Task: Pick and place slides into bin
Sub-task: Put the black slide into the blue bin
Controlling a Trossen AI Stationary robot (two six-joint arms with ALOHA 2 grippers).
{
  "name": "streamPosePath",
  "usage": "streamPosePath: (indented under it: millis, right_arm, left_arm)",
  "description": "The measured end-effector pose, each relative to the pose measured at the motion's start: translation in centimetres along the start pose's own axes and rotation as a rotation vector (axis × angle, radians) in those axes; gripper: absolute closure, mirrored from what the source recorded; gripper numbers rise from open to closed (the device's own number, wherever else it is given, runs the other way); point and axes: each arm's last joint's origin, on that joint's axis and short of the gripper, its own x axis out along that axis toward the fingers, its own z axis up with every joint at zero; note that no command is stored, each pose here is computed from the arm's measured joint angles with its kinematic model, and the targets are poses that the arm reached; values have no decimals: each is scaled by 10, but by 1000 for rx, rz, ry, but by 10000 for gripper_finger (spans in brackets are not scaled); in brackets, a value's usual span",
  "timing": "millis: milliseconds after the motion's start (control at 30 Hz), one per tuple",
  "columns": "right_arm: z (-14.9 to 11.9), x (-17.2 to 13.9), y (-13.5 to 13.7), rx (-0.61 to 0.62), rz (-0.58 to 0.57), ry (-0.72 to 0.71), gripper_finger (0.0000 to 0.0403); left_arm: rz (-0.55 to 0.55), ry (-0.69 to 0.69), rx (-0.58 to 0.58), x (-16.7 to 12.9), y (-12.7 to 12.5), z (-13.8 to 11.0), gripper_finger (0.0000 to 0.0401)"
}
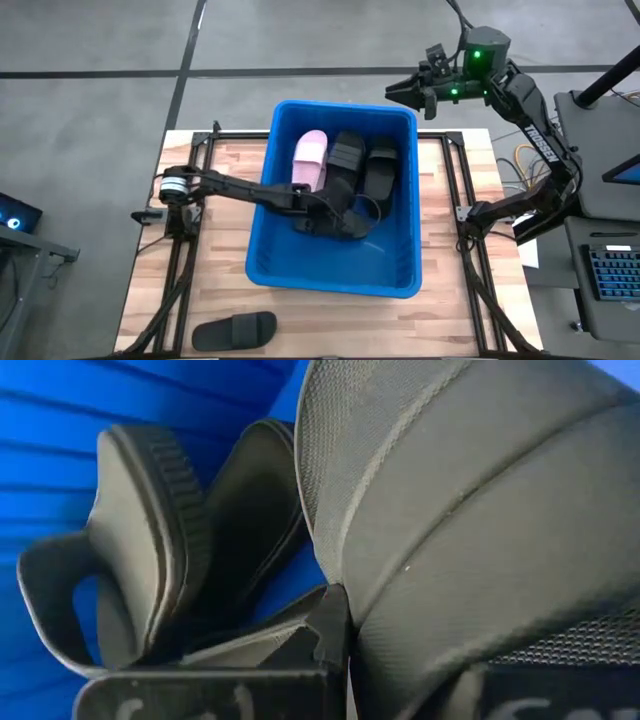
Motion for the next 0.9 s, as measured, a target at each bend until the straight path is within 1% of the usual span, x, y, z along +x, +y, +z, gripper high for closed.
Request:
streamPosePath:
  millis: [67, 167, 267, 400, 467, 533, 633, 900]
  right_arm:
    - [0, 0, 0, -1, 1, -1, 257]
    - [0, 0, 0, -9, 0, -1, 257]
    - [0, 0, 0, -12, 0, -2, 257]
    - [0, 0, 0, -12, 0, -2, 257]
    - [0, -1, 0, -12, 0, -2, 257]
    - [0, -1, 0, -13, 0, -2, 257]
    - [0, -1, 0, -24, 0, -2, 257]
    - [0, -1, 0, -24, 0, -2, 257]
  left_arm:
    - [19, -11, -34, 1, -5, -2, 401]
    - [57, 6, -37, 0, -10, -4, 401]
    - [65, 17, -36, -3, -13, -5, 401]
    - [27, 40, -10, -11, -22, -5, 401]
    - [-5, 21, -1, -12, -27, -5, 401]
    - [2, 22, -1, -12, -29, -5, 401]
    - [26, 65, -3, -11, -31, -9, 401]
    - [-10, 80, -35, -5, -48, -17, 401]
